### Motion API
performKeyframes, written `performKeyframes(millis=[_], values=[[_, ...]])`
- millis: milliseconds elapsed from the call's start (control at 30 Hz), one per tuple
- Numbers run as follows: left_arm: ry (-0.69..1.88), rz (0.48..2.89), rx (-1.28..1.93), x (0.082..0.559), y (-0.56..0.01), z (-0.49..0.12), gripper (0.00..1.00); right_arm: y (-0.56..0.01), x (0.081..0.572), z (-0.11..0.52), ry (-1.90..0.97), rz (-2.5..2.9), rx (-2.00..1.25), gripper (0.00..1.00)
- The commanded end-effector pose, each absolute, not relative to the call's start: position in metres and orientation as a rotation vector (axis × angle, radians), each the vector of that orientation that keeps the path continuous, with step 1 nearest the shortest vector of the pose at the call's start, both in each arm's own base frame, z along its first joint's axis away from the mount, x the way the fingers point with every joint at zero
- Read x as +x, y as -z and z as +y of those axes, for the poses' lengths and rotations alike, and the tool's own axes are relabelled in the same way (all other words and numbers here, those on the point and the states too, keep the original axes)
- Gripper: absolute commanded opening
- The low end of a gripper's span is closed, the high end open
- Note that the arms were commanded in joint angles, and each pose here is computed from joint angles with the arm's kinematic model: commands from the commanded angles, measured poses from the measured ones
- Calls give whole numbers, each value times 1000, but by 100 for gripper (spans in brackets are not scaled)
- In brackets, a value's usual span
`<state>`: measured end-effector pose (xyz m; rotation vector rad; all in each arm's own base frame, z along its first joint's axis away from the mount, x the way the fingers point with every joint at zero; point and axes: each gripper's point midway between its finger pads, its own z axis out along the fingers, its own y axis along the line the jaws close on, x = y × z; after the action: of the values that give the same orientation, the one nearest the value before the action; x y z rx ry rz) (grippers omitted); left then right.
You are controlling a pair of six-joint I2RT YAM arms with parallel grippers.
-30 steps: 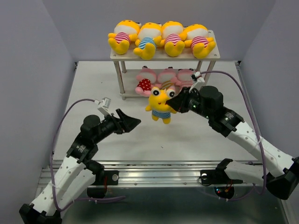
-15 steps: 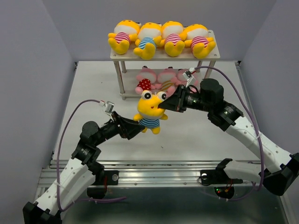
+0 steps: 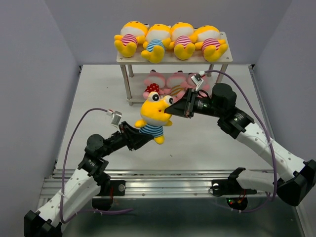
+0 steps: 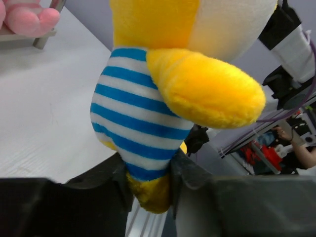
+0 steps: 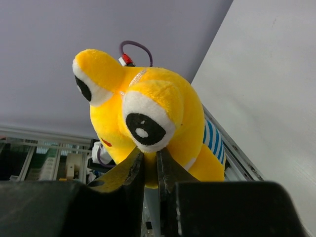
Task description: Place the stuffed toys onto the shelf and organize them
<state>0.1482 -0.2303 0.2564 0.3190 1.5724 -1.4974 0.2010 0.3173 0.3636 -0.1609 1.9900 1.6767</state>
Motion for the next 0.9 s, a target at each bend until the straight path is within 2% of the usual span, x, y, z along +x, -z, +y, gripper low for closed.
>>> performKeyframes(millis=[0, 33, 67, 100, 133, 233, 267, 333, 533, 733, 867], values=[[1499, 1356, 363, 140, -301, -224, 27, -367, 206, 318, -1671, 1929, -157, 1], [1501, 1353, 346, 141, -303, -223, 0, -365, 209, 317, -1647, 1921, -158, 1], [1506, 1357, 323, 142, -303, -222, 0, -362, 212, 316, -1624, 1919, -147, 1], [1504, 1361, 296, 145, -303, -221, 0, -359, 217, 315, -1595, 1922, -129, 10], [1510, 1363, 287, 145, -303, -221, 0, -352, 226, 310, -1519, 1920, -102, 27], [1512, 1374, 235, 150, -302, -219, 0, -343, 247, 299, -1356, 1898, -65, 60], [1520, 1382, 204, 152, -302, -218, 0, -338, 251, 295, -1293, 1891, -88, 66], [1512, 1404, 142, 158, -297, -215, 0, -333, 259, 285, -1197, 1865, -87, 100], [1409, 1495, -59, 184, -270, -202, 0, -322, 272, 251, -979, 1832, -24, 100], [1243, 1558, -213, 207, -268, -182, 0, -282, 288, 229, -772, 1889, 27, 100], [1092, 1606, -351, 221, -263, -159, 0, -262, 306, 242, -709, 1918, -62, 100]])
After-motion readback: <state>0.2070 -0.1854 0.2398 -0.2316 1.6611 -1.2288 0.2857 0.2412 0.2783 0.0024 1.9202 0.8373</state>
